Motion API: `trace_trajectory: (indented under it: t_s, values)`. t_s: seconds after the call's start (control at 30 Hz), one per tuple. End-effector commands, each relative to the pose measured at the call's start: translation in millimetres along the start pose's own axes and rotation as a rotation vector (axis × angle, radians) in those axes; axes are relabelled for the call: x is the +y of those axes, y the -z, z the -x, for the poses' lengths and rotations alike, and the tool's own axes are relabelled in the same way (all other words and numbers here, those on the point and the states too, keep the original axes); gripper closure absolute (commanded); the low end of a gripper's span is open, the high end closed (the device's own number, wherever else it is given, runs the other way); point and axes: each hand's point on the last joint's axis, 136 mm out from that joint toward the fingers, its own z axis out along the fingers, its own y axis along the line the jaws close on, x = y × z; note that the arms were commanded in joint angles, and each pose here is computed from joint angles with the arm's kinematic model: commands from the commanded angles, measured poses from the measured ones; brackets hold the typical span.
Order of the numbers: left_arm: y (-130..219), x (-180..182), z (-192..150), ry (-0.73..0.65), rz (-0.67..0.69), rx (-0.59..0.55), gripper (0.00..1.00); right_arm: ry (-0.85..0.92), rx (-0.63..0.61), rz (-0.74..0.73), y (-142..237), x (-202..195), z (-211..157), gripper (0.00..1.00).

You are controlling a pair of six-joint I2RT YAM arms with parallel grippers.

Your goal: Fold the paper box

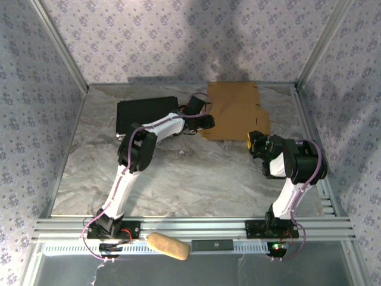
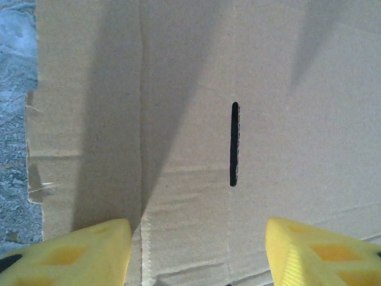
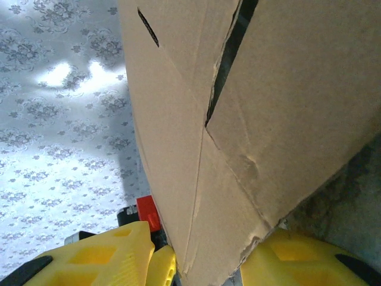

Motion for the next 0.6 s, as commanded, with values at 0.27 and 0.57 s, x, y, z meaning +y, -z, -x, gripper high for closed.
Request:
trace_trajectory:
  t_s: [0.27,0.57]
  values:
    - [36.9,-21.8,14.1,-0.016,-0.054,-0.040,0.38,-0.059,-0.072,-0.009,-11.7,-9.6,7.6,0.93]
    - [174.6,-53.1,36.7,-0.032,-0.096,-0.318,0.25,-0.084,-0.094,-0.031,43.5,65.2,-6.5,1.00]
